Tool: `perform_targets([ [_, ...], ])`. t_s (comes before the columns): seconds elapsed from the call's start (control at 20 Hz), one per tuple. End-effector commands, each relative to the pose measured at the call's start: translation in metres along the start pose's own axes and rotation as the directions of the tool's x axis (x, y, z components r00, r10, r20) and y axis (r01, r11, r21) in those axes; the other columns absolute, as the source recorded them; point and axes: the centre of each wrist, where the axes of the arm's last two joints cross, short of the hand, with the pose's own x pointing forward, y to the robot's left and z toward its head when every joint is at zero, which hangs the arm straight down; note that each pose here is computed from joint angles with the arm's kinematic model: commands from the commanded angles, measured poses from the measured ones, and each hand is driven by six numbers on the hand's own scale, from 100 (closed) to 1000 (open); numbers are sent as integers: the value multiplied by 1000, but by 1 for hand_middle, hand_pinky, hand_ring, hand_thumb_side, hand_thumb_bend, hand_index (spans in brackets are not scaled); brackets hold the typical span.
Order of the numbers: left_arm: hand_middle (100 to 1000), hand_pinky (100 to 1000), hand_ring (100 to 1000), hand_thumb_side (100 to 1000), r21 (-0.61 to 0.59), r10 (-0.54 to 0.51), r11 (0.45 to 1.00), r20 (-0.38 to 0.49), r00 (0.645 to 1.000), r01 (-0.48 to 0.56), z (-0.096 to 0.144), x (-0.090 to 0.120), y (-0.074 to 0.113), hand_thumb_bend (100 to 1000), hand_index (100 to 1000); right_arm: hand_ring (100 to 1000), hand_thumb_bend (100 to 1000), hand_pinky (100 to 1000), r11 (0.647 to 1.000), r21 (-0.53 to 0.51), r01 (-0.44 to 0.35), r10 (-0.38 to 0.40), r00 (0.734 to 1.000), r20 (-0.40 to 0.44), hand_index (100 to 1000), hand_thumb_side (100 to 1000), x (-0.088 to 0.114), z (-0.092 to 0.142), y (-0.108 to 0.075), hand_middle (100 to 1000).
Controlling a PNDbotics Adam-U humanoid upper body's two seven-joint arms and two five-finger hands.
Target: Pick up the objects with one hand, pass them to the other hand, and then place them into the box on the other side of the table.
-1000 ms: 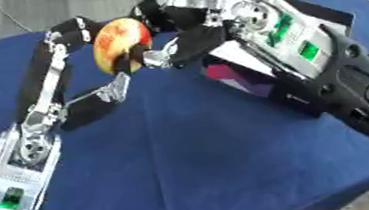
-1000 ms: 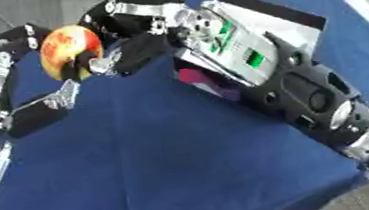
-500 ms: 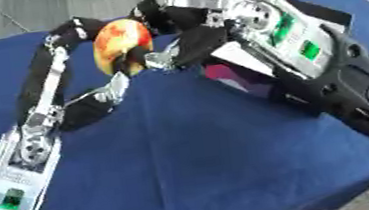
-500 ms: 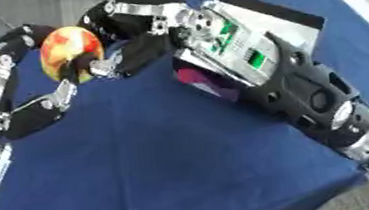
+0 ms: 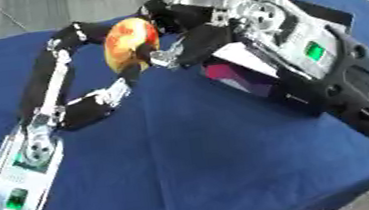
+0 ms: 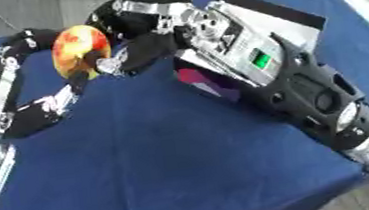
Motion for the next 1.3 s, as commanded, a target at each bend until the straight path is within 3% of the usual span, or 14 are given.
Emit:
perform_targets([
  [0.05,714,826,725,713,24,-28,999,-13,1000,28,-1,-1,8,451,789,725,100,863,999,-39,-19,19,1000,6,535,174,7,6,-12,599],
  [0.45,699,822,714,698,64,-45,997,-106,993,52,15,-20,16,376,787,727,100,865,991,-133,-6,4,1000,-16,554,224,2,21,-26,611],
  [0.7,693,822,708,687,94,-52,993,-159,986,68,27,-30,25,315,784,728,100,866,974,-225,-18,7,999,-50,561,239,-4,46,-38,615],
  [0.9,690,823,705,665,112,-65,990,-188,980,87,35,-34,33,271,779,728,100,866,951,-308,-23,-5,996,-87,565,267,-13,65,-45,620],
  [0.95,689,822,704,649,113,-72,989,-197,978,96,37,-36,35,249,776,727,100,865,943,-332,-24,-10,995,-99,566,312,-16,69,-47,621],
  [1.0,687,822,702,636,114,-77,988,-210,975,103,39,-37,37,205,772,727,100,865,934,-356,-27,-15,993,-114,566,267,-20,74,-49,620],
  [1.1,687,823,702,616,116,-78,987,-231,970,107,43,-39,40,176,770,726,100,864,918,-395,-40,-19,989,-146,567,259,-27,82,-53,621],
  [1.3,688,826,702,603,122,-80,986,-244,966,113,46,-38,46,165,767,726,100,864,879,-470,-82,-23,977,-214,568,251,-44,98,-60,621],
])
